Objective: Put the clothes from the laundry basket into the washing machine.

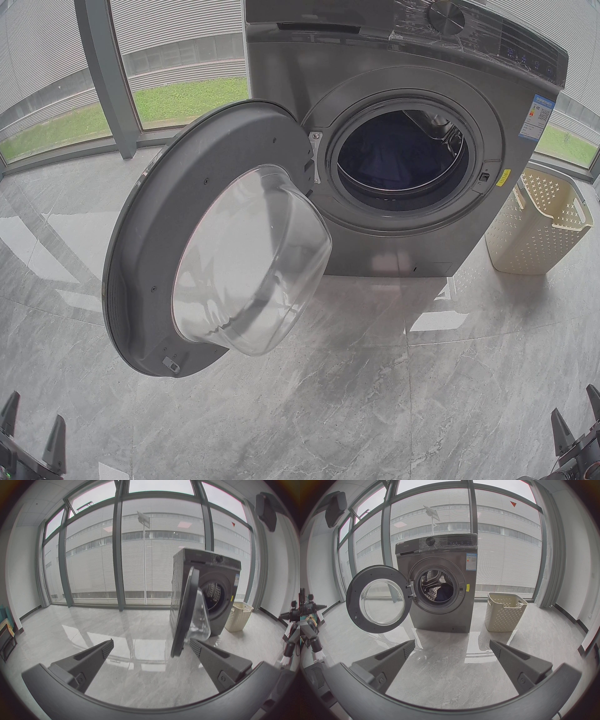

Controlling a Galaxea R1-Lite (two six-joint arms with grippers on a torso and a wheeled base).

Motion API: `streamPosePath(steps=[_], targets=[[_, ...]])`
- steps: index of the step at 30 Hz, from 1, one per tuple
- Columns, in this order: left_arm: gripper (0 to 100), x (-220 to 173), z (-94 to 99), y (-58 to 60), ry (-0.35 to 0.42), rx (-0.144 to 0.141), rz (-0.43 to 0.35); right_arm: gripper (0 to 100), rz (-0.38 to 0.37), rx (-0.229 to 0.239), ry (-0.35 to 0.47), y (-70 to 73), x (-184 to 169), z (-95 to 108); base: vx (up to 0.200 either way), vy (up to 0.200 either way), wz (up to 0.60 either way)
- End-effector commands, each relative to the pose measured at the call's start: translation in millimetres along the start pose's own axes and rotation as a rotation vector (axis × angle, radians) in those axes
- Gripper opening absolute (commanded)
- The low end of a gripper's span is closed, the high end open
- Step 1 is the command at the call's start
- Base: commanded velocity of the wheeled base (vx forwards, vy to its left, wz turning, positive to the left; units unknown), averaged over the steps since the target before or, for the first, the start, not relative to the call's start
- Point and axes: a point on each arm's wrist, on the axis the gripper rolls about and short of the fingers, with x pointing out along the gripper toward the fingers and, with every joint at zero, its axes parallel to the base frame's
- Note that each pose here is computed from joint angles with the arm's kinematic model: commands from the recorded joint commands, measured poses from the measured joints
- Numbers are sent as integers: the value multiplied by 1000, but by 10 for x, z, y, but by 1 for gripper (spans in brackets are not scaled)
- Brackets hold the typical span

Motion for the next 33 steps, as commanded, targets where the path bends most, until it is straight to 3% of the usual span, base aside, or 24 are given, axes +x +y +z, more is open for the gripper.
streamPosePath(steps=[1,3,5,6,8,11,21,27,33], targets=[[100,181,675,-2,8,-20,-125,100,0,1,9,0,6,-29,0,0,0],[100,369,776,-29,74,-33,-191,100,0,1,8,0,5,-30,0,0,0],[100,441,822,-44,84,-49,-215,100,0,1,9,0,6,-29,0,0,0],[100,616,964,-90,95,-93,-270,100,0,1,8,0,5,-30,0,0,0],[100,709,1038,-121,108,-111,-299,100,0,1,9,0,6,-29,0,0,0],[100,960,1130,-204,182,-160,-348,100,0,1,6,0,5,-28,0,0,0],[100,1397,1126,-352,313,-166,-466,100,1,-1,8,0,5,-30,0,0,0],[100,1667,1090,-436,293,-168,-488,100,1,-1,8,0,5,-30,0,0,0],[100,1616,1106,-597,285,-164,-630,100,0,0,8,0,5,-30,0,0,0]])
